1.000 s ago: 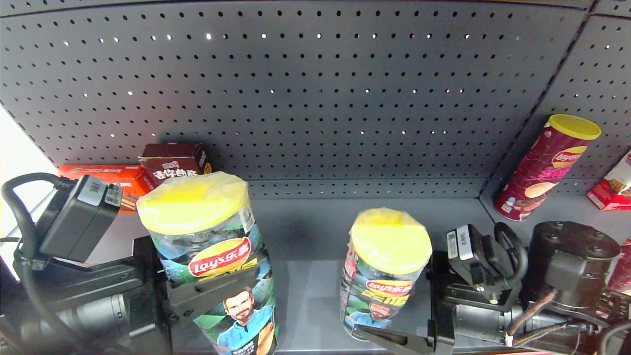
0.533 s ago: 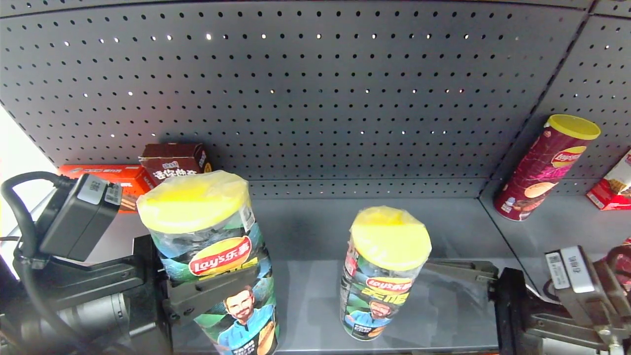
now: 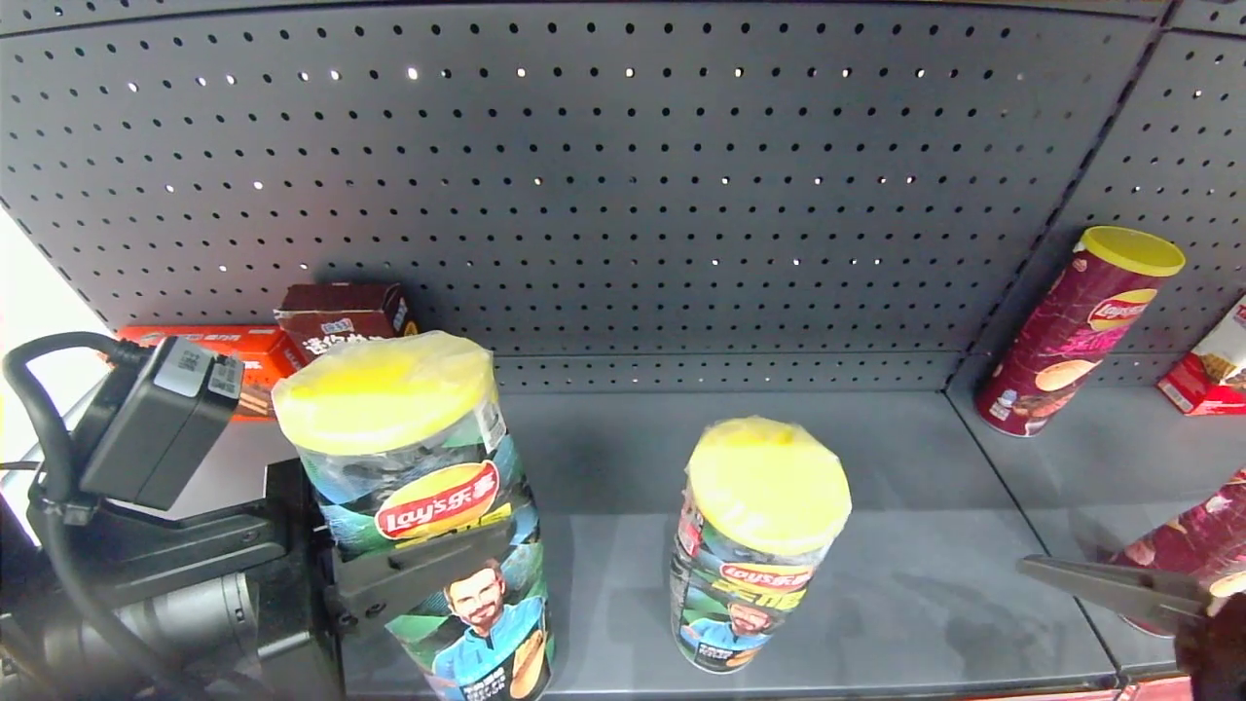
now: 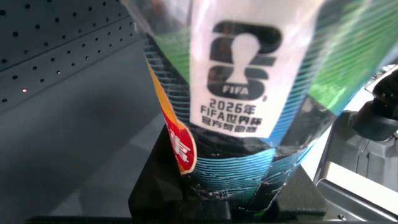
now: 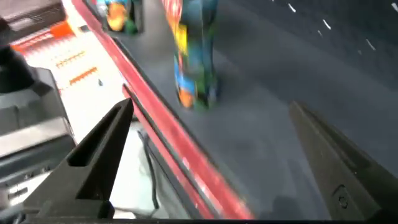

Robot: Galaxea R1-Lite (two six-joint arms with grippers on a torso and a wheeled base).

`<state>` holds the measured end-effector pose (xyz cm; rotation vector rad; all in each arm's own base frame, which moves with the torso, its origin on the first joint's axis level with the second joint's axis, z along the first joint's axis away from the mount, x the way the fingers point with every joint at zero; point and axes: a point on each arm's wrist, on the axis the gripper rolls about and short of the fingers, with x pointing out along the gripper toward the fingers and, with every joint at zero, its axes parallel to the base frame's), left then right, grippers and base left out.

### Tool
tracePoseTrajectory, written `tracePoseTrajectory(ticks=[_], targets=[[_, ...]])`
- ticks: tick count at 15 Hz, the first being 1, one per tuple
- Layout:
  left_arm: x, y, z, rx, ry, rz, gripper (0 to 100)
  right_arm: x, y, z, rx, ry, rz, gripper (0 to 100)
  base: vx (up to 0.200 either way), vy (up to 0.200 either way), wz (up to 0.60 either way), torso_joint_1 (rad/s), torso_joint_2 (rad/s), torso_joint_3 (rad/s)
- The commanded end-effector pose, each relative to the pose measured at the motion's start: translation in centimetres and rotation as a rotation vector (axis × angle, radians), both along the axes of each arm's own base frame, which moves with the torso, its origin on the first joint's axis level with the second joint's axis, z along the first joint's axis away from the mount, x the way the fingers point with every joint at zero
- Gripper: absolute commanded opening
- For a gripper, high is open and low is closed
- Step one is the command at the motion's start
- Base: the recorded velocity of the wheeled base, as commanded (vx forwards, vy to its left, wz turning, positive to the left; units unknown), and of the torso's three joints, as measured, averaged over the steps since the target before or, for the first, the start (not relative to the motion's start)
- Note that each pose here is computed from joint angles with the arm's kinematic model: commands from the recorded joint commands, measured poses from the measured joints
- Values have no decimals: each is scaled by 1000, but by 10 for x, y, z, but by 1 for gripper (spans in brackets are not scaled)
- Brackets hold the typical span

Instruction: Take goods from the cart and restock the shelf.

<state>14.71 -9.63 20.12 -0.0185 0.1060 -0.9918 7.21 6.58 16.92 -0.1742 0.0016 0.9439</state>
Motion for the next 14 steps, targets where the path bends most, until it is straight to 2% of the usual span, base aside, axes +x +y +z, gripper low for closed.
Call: tracePoseTrajectory(ticks=[1, 4, 8, 12, 14], targets=[[1, -1, 0, 0, 0, 0, 0, -41, -37, -31, 26, -3, -120, 100, 0, 0, 0, 0, 0, 0], [1, -1, 0, 3, 0, -1, 0, -60, -56, -62, -6, 52, -259, 100, 0, 0, 0, 0, 0, 0], [1, -1, -1, 6, 3, -5, 0, -71, -67, -83, -67, 129, -563, 100, 0, 0, 0, 0, 0, 0], [-1, -2, -8, 21, 20, -17, 0, -69, -67, -84, -54, 226, -874, 100, 0, 0, 0, 0, 0, 0], [-4, -3, -10, 24, 25, -27, 0, -70, -67, -84, -34, 224, -964, 100, 0, 0, 0, 0, 0, 0]])
